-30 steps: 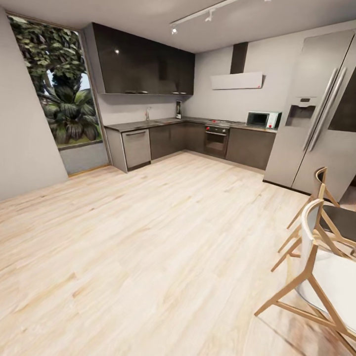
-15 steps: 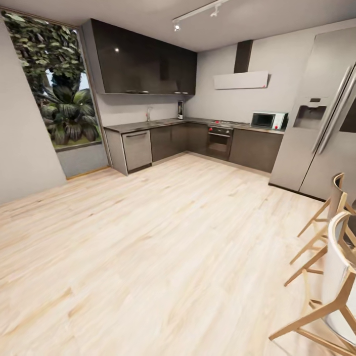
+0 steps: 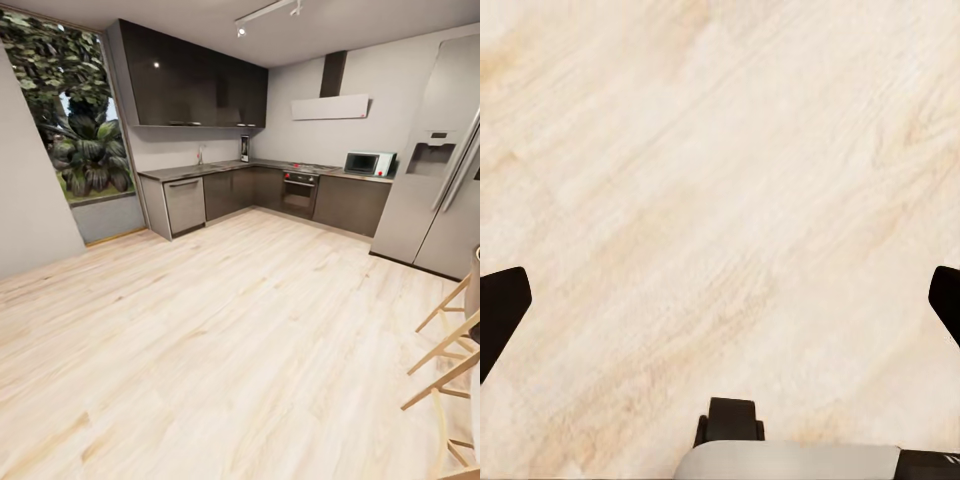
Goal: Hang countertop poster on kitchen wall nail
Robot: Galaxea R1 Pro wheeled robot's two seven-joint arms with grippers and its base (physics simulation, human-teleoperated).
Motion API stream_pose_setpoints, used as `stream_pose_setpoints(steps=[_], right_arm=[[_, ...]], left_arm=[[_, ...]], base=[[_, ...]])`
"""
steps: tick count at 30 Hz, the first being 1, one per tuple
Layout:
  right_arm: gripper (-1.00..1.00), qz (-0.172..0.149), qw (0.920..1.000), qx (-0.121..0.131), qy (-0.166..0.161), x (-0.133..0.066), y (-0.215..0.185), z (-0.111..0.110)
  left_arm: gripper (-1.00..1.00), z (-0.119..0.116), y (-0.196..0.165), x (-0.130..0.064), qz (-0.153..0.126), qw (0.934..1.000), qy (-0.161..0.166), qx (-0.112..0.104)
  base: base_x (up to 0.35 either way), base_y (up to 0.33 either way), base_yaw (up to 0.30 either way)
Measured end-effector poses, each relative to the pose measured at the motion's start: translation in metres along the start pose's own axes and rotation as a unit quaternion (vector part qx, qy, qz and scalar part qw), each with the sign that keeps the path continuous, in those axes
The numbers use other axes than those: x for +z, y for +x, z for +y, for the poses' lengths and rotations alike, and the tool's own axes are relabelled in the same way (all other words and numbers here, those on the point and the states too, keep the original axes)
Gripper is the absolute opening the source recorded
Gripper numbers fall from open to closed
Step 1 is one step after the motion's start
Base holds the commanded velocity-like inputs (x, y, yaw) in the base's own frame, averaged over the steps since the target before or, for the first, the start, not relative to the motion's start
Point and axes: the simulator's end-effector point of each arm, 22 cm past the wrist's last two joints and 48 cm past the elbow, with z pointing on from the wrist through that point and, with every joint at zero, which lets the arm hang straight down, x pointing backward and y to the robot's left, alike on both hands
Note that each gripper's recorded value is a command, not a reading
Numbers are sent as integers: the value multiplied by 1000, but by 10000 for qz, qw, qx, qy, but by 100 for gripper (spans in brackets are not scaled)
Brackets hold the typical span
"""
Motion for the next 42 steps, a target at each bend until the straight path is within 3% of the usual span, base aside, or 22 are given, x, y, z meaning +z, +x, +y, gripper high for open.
stream_pose_setpoints(steps=[20,23,24,34,42], right_arm=[[100,-14,10000,54,60,0,-1,-6],[100,-24,9996,222,153,0,-2,-13],[100,-37,9990,384,243,1,-3,-20],[100,-575,9955,591,467,20,-79,-49],[100,-964,9920,614,526,22,-107,-58]], left_arm=[[100,0,0,0,-1,10000,-1,1],[100,0,0,0,-1,10000,-1,1],[100,0,0,0,2,10000,-1,1],[100,2,-16,1,-138,9999,-21,-42],[100,3,-21,2,-181,9998,-27,-51]], base=[[335,78,0],[335,78,0],[335,78,0],[335,78,0],[337,69,0]])
